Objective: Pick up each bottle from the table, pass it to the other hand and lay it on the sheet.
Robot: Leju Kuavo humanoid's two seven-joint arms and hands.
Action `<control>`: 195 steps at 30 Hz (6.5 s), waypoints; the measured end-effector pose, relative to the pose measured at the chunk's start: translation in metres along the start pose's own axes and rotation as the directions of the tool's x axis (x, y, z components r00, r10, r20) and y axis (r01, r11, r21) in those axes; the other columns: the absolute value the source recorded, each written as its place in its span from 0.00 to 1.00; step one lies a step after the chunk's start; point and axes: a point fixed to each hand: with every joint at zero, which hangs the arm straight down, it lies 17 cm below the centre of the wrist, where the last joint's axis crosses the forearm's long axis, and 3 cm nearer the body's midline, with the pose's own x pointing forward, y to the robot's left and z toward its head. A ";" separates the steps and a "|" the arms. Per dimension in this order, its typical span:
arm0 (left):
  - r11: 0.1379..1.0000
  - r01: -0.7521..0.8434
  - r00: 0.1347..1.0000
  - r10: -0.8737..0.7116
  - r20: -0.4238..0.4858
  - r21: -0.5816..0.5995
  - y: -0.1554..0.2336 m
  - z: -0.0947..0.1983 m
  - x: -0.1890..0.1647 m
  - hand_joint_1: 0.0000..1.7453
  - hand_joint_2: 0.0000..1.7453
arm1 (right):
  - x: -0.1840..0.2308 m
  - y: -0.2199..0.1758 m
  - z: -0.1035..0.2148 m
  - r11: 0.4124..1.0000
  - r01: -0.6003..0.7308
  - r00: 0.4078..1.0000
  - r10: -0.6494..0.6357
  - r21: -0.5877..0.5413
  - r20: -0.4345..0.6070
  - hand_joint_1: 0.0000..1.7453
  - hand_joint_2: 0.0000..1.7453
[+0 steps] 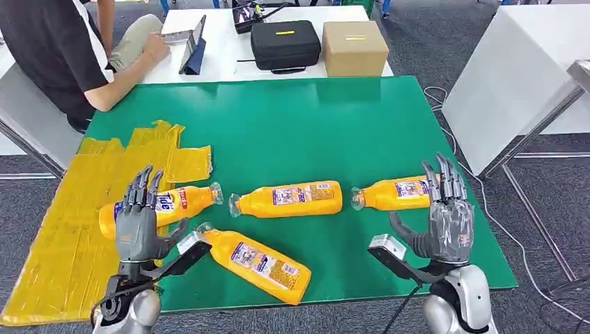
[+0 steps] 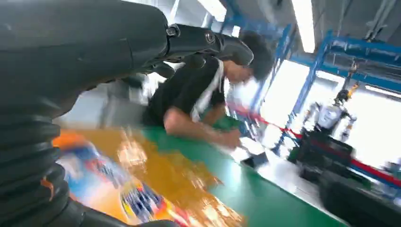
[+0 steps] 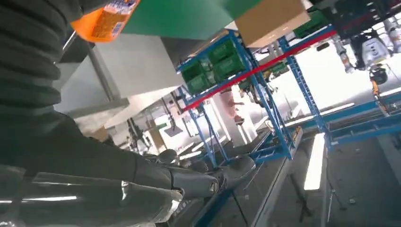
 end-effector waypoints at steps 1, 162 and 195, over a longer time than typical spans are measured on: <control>0.997 -0.074 0.997 0.074 -0.014 0.005 0.001 0.001 0.000 0.00 1.00 | -0.003 0.000 -0.001 1.000 -0.011 1.000 0.011 0.005 0.003 0.00 1.00; 0.544 -0.809 0.525 0.839 0.141 -0.221 0.037 0.019 0.121 0.00 1.00 | -0.233 0.190 0.014 0.438 -0.304 0.877 0.475 0.846 0.069 1.00 1.00; 0.529 -0.819 0.515 0.848 0.122 -0.223 0.029 0.018 0.120 0.00 1.00 | -0.224 0.190 0.028 0.568 -0.085 0.959 0.270 0.818 -0.088 1.00 1.00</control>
